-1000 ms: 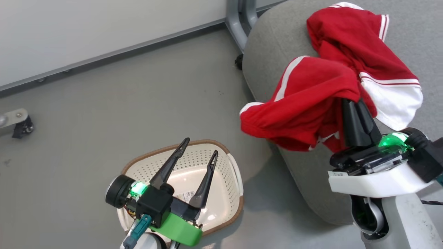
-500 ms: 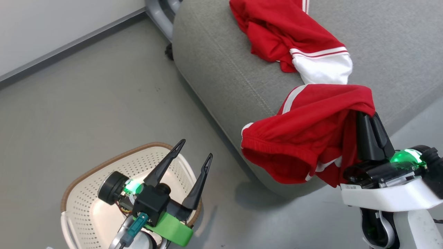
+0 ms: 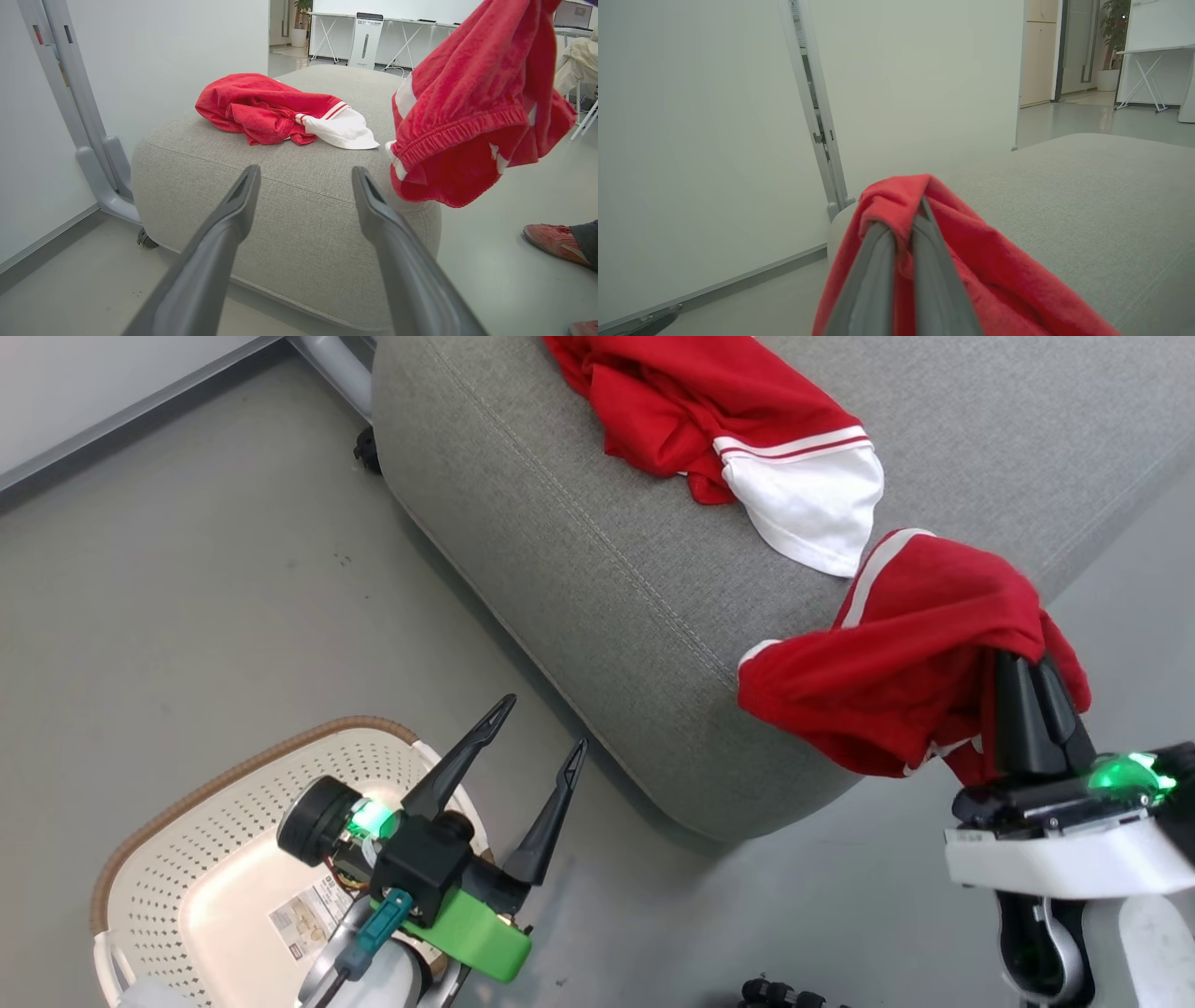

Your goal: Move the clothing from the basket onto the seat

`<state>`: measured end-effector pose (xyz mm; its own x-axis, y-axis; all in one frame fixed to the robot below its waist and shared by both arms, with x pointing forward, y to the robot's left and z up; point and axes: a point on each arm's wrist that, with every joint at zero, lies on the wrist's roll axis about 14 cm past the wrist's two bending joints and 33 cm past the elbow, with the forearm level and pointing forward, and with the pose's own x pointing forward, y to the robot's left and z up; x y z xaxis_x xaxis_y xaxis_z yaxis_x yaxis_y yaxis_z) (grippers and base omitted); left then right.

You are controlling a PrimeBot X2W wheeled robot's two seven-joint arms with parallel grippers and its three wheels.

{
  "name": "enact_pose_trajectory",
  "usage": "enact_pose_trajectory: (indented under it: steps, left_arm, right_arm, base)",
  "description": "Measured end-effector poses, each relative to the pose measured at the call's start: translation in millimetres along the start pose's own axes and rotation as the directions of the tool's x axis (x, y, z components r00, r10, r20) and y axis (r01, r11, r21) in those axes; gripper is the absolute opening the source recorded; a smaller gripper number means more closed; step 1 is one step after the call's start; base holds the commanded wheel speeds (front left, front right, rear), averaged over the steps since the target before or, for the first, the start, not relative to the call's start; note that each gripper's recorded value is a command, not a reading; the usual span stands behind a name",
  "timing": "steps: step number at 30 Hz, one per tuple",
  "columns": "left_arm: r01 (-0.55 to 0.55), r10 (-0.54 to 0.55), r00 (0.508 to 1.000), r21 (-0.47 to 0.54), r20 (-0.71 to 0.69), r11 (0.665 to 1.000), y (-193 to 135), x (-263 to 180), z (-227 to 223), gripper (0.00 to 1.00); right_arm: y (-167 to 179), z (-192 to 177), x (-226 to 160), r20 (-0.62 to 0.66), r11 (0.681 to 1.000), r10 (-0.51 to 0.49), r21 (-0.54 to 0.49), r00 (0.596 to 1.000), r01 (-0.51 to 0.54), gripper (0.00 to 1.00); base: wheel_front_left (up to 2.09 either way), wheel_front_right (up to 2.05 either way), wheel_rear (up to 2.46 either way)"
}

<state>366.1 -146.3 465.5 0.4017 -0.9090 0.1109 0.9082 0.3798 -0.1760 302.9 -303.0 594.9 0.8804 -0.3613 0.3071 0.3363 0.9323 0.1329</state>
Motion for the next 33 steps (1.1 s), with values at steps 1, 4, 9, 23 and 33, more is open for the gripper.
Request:
enact_pose_trajectory:
  steps: [1,4,9,23,33]
  left_arm:
    - [-0.005,0.005,1.000,0.000,-0.001,1.000,1.7,-0.1,-1.2,1.00]
    - [-0.011,0.011,1.000,-0.002,-0.007,1.000,5.4,-1.0,-6.3,1.00]
    - [-0.017,0.017,1.000,0.004,-0.004,1.000,17.6,-2.0,-10.8,1.00]
    - [-0.183,0.183,0.983,-0.013,0.001,0.983,95.5,-21.5,-35.5,1.00]
    - [-0.309,0.308,0.951,-0.049,-0.019,0.950,137.3,-45.3,-57.2,1.00]
  right_arm:
    - [-0.9,-0.7,5.2,0.003,1.000,0.002,-0.011,1.000,-0.001,0.00]
    - [-2.1,6.7,27.4,0.044,0.999,0.017,-0.047,0.999,-0.015,0.00]
    - [-8.6,21.4,74.3,0.116,0.992,0.053,-0.120,0.992,-0.039,0.00]
    - [-5.8,-2.2,223.8,0.134,0.927,0.154,-0.363,0.979,-0.096,0.00]
    - [3.8,-172.7,217.2,-0.194,0.960,0.077,-0.249,0.978,-0.126,0.35]
  base:
    - [0.00,0.00,0.00]
    - [0.00,0.00,0.00]
    - [0.00,0.00,0.00]
    - [0.00,0.00,0.00]
    - [0.00,0.00,0.00]
